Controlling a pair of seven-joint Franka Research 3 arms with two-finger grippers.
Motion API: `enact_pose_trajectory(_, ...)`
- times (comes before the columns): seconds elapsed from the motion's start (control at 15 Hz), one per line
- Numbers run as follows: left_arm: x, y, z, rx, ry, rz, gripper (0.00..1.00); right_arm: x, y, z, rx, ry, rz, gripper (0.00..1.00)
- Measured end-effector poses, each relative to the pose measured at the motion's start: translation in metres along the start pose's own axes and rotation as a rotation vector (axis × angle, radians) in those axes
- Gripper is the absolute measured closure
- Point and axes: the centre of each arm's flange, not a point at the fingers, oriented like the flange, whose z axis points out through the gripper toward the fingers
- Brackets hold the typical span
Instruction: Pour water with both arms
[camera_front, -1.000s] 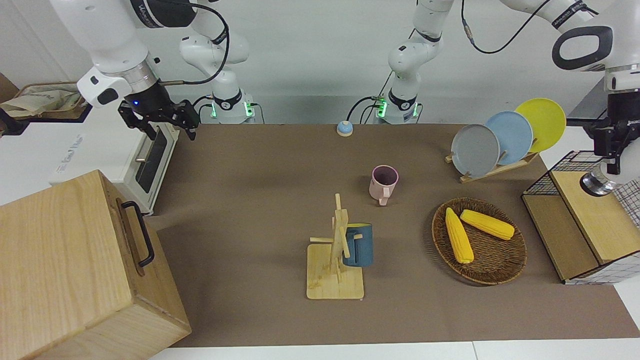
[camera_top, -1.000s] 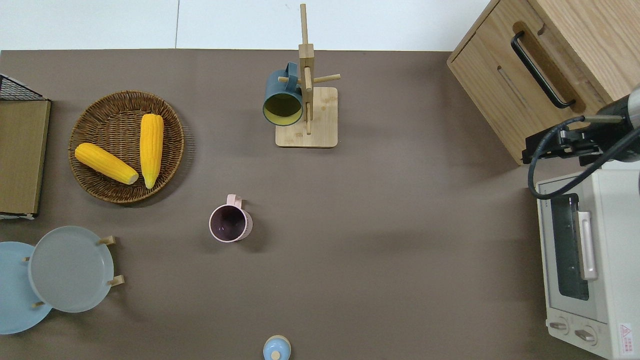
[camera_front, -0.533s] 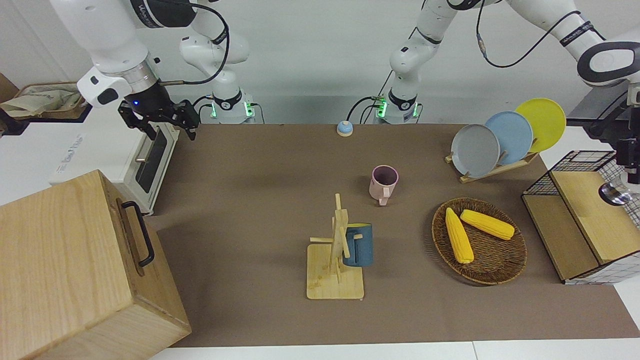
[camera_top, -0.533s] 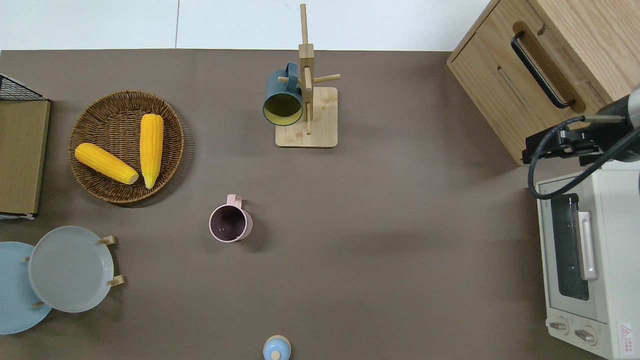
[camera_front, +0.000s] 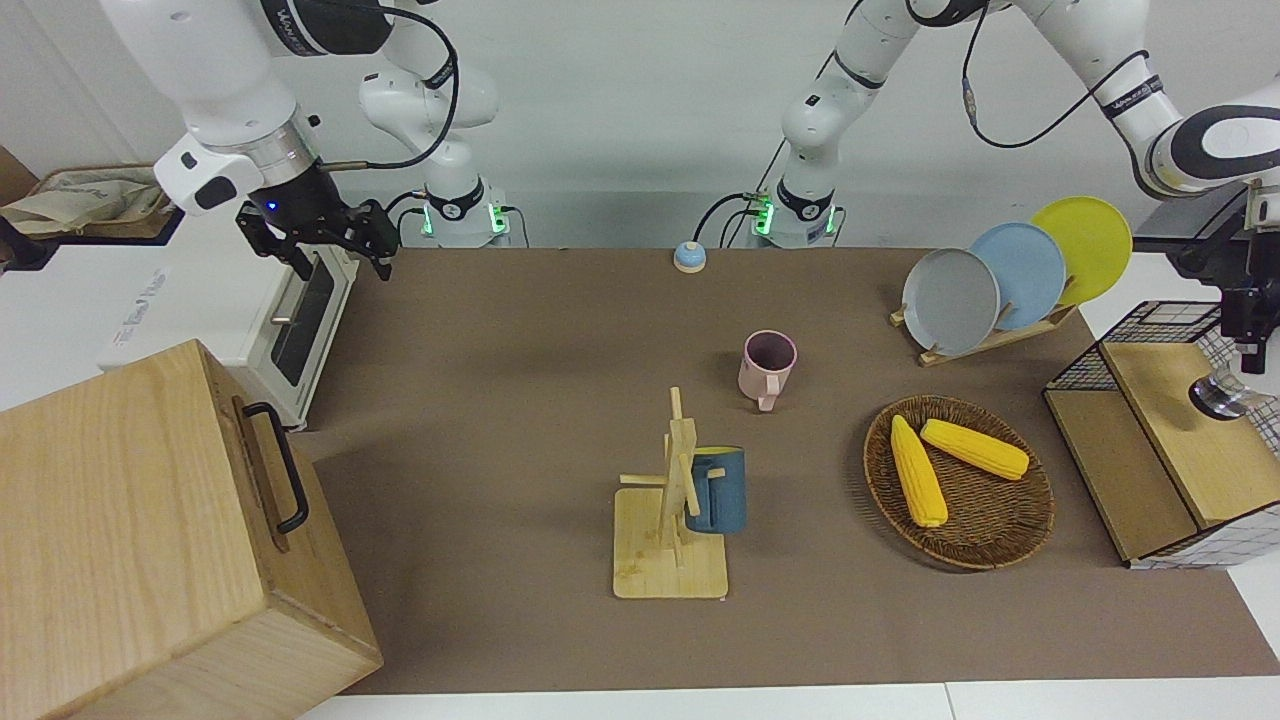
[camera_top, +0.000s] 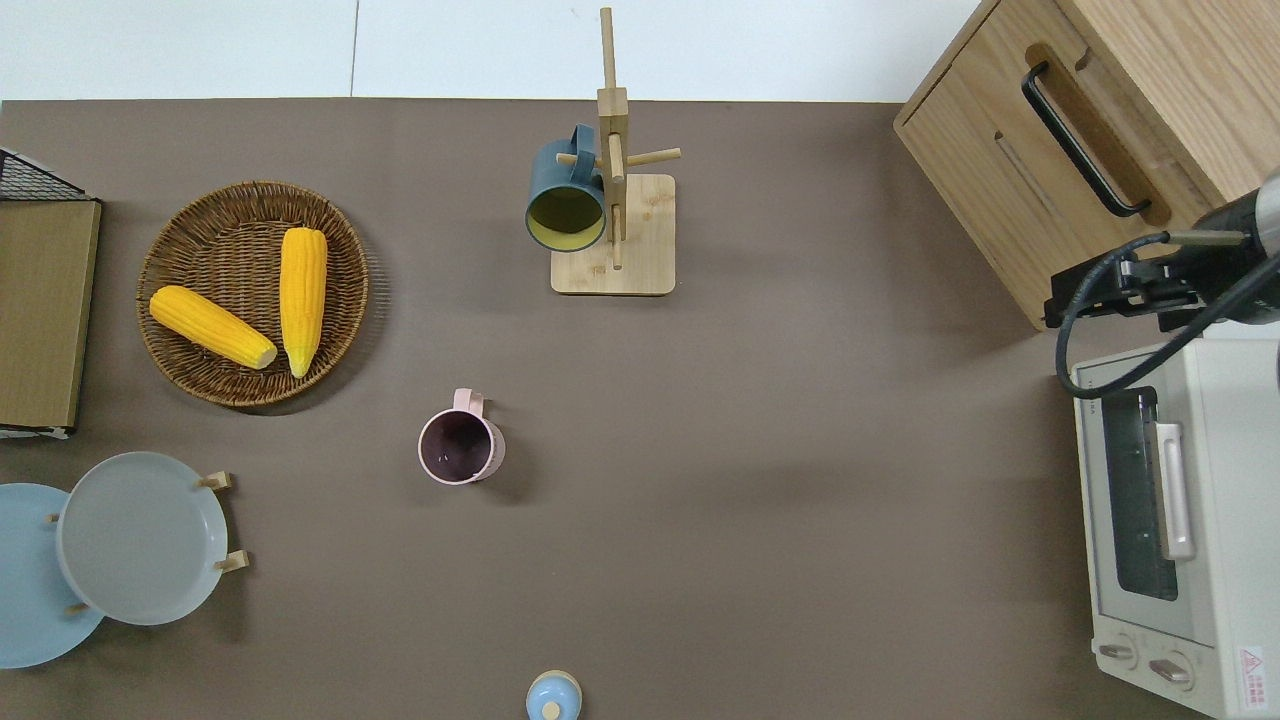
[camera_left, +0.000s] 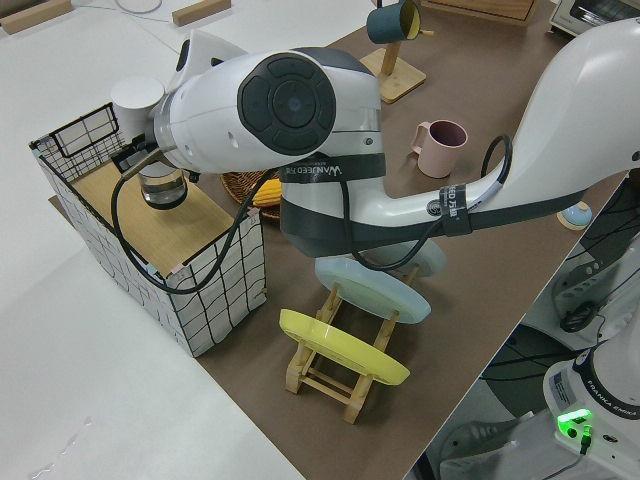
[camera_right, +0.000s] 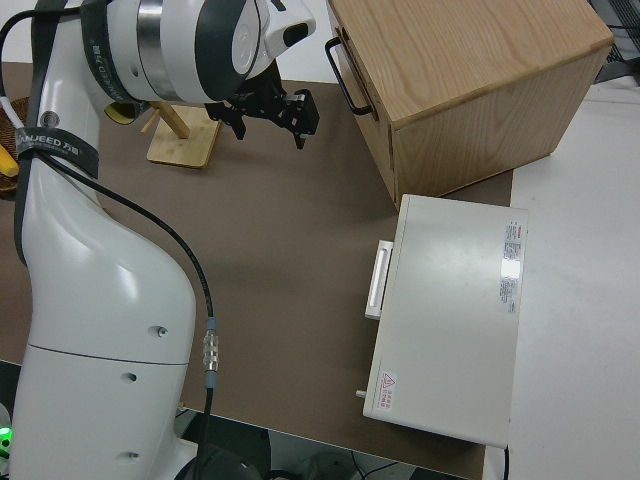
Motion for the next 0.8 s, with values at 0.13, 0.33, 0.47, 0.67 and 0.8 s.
enact_pose_trajectory(0.13, -0.005, -0.001, 0.005, -0.009, 0.000, -0.005, 0.37, 0.000, 0.000, 0.000, 0.000, 0.000, 0.000, 0.00)
enact_pose_trajectory(0.33, -0.011, -0.004, 0.012, -0.014, -0.008, -0.014, 0.37, 0.000, 0.000, 0.000, 0.000, 0.000, 0.000, 0.00)
enact_pose_trajectory(0.47, -0.016, -0.008, 0.016, -0.017, -0.015, -0.018, 0.37, 0.000, 0.000, 0.000, 0.000, 0.000, 0.000, 0.00)
enact_pose_trajectory(0.67, -0.023, -0.016, 0.016, -0.008, -0.021, -0.023, 0.37, 0.000, 0.000, 0.000, 0.000, 0.000, 0.000, 0.00)
enact_pose_trajectory(0.8, -0.028, -0.021, 0.018, -0.006, -0.025, -0.014, 0.37, 0.000, 0.000, 0.000, 0.000, 0.000, 0.000, 0.00)
